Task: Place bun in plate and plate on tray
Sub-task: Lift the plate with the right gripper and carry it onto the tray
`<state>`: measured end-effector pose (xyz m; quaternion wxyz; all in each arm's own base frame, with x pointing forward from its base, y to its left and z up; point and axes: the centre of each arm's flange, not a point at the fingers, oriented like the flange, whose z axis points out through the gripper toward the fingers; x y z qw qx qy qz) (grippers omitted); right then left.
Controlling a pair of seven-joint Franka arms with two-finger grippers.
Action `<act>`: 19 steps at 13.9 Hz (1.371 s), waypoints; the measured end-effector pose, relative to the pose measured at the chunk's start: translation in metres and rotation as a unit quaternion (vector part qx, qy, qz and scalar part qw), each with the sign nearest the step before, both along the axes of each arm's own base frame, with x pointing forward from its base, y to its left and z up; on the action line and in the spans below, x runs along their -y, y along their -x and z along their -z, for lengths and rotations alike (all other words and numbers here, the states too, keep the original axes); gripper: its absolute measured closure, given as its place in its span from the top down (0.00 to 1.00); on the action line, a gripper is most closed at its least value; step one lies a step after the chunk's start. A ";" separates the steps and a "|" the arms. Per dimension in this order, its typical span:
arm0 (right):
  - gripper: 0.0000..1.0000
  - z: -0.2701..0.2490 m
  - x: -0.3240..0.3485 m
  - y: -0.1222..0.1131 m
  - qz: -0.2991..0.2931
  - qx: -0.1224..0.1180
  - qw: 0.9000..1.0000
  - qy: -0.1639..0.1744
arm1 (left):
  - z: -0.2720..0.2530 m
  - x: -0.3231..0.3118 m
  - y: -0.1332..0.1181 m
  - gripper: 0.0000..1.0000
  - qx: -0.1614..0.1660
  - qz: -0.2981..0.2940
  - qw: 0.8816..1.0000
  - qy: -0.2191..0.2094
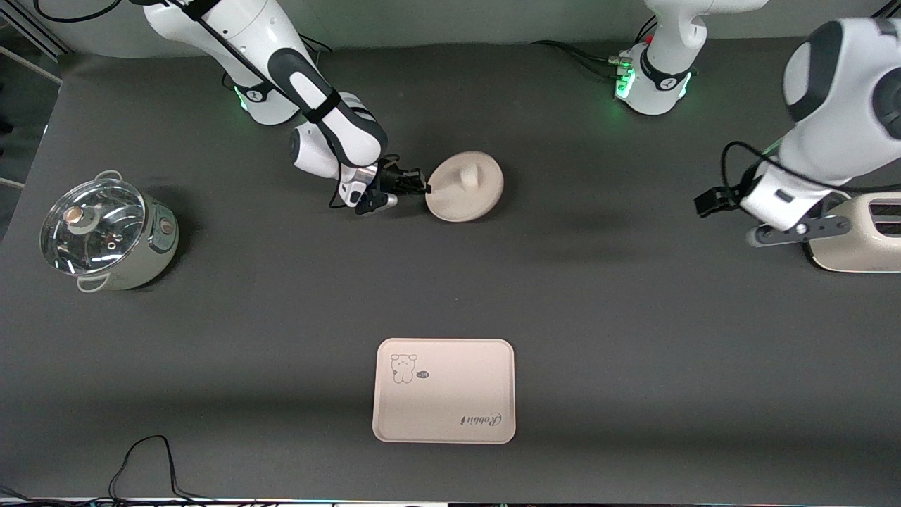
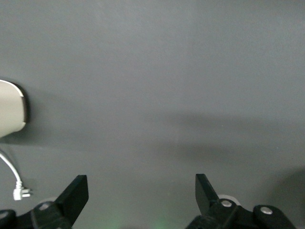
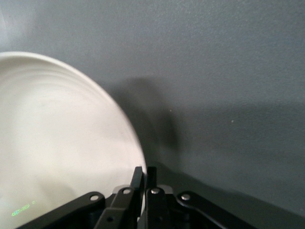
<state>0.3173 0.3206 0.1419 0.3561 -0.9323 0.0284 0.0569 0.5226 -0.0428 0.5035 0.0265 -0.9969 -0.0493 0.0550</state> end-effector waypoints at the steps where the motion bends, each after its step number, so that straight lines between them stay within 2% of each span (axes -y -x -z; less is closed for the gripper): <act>1: 0.05 0.000 0.001 -0.001 0.003 -0.001 1.000 0.000 | -0.010 -0.012 0.000 1.00 0.003 0.006 1.000 0.003; 5: 0.04 -0.005 -0.002 -0.012 0.027 -0.009 1.000 -0.005 | -0.035 -0.031 -0.001 1.00 0.004 0.010 1.000 0.004; 9: 0.04 -0.012 -0.008 -0.022 0.040 -0.008 0.999 -0.013 | -0.029 -0.031 -0.008 1.00 -0.010 0.011 1.000 0.001; 11: 0.04 -0.022 -0.013 -0.039 0.053 -0.005 0.998 -0.021 | -0.026 -0.029 -0.011 1.00 -0.012 0.013 1.000 0.001; 13: 0.04 -0.041 -0.020 -0.070 0.055 0.001 0.998 -0.022 | -0.029 -0.029 -0.012 1.00 -0.010 0.013 1.000 0.001; 15: 0.04 -0.069 -0.024 -0.114 0.057 0.001 0.998 -0.015 | -0.036 -0.032 -0.011 1.00 -0.015 0.012 1.000 0.001; 19: 0.04 -0.126 -0.005 -0.205 0.043 -0.035 0.998 -0.005 | -0.062 -0.036 -0.008 1.00 -0.021 0.008 1.000 0.000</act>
